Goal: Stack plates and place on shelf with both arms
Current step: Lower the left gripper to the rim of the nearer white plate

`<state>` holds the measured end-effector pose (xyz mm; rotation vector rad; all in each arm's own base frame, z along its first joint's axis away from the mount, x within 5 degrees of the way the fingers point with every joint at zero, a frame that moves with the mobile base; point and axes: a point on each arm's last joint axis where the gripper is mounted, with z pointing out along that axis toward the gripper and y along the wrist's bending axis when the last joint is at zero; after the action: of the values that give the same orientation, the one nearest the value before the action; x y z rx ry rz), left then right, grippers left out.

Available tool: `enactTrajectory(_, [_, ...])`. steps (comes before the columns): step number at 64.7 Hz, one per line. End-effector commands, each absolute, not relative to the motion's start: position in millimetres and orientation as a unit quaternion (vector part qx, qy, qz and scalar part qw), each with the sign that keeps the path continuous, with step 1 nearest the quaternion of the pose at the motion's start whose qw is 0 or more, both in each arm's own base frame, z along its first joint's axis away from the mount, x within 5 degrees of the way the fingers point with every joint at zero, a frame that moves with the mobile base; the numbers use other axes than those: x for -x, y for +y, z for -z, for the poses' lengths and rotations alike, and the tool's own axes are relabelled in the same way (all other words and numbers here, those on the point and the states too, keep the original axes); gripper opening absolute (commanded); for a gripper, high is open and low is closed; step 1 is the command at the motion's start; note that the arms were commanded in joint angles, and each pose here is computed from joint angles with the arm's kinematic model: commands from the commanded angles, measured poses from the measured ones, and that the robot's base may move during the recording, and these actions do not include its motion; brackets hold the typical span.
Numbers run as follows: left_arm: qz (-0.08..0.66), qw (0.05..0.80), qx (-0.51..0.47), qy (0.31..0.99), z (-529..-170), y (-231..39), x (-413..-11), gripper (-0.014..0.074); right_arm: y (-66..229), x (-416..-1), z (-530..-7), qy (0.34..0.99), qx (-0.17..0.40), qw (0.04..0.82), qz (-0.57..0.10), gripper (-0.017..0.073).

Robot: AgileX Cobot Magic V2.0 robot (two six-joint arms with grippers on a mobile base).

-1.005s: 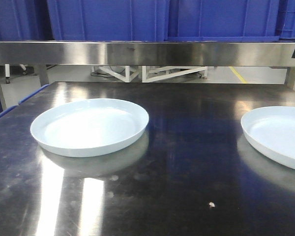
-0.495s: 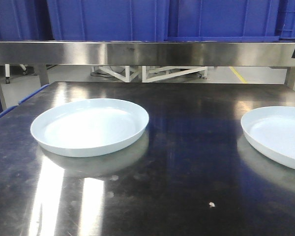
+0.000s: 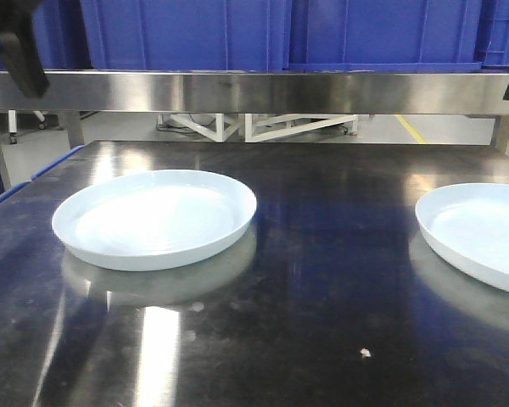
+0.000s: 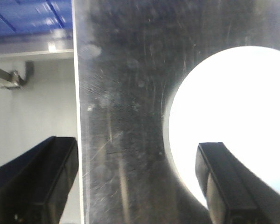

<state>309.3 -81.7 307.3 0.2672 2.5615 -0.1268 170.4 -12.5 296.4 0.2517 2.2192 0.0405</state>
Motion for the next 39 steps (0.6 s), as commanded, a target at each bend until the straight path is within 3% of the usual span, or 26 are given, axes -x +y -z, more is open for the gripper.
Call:
enactTrajectory(1, [0.069,0.323,-0.093,0.939,-320,-88,-316,0.0580,-13,-176,-315,0.866,-0.094,0.492,-0.015,0.0592])
enactTrajectory(39, [0.076,0.282,-0.127,0.948,-279,-121,-333,0.0580,-13,-176,-316,0.864,-0.094,0.495,-0.015,0.0592])
